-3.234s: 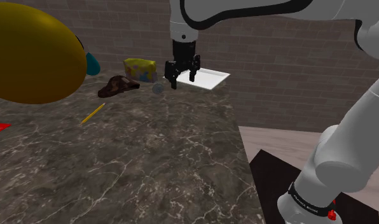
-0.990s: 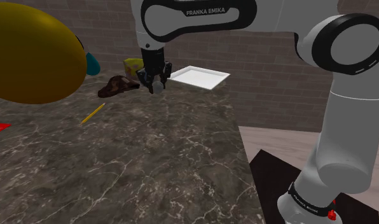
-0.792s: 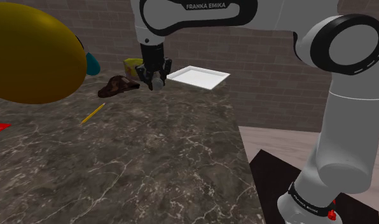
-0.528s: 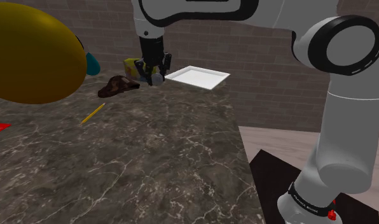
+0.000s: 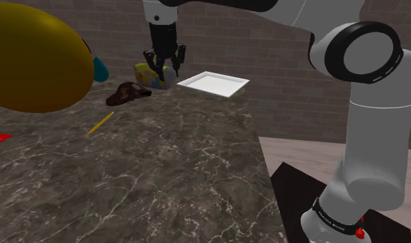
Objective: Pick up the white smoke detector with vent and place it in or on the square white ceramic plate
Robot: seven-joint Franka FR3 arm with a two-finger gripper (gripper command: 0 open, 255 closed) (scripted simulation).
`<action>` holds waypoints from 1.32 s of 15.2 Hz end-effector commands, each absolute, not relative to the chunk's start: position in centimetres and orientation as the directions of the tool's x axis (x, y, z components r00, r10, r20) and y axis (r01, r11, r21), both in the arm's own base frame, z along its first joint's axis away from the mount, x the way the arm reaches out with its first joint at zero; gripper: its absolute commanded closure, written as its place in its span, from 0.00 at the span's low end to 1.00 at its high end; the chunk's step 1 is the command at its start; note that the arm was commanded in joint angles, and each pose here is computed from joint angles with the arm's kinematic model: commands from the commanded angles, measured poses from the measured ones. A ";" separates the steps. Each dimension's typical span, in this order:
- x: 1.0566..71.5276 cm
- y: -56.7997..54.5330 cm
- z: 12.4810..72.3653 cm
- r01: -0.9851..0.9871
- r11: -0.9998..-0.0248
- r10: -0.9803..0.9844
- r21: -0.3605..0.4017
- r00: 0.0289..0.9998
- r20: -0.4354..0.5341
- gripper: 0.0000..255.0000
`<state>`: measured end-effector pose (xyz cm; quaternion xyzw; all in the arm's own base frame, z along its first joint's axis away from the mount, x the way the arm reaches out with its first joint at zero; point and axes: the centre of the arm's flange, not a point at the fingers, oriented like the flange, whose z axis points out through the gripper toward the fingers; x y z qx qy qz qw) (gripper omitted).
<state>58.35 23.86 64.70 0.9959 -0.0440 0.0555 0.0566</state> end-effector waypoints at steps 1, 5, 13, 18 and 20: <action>58.3 23.8 65.8 -0.094 -0.990 -0.082 0.108 0.990 0.115 1.00; 58.3 19.9 65.9 -0.094 -0.990 -0.082 0.108 0.990 0.115 1.00; 58.4 9.3 65.9 -0.094 -0.990 -0.082 0.108 0.990 0.115 1.00; 58.4 2.7 65.9 -0.094 -0.990 -0.082 0.108 0.990 0.115 1.00; 58.5 0.1 65.9 -0.094 -0.990 -0.082 0.108 0.990 0.115 1.00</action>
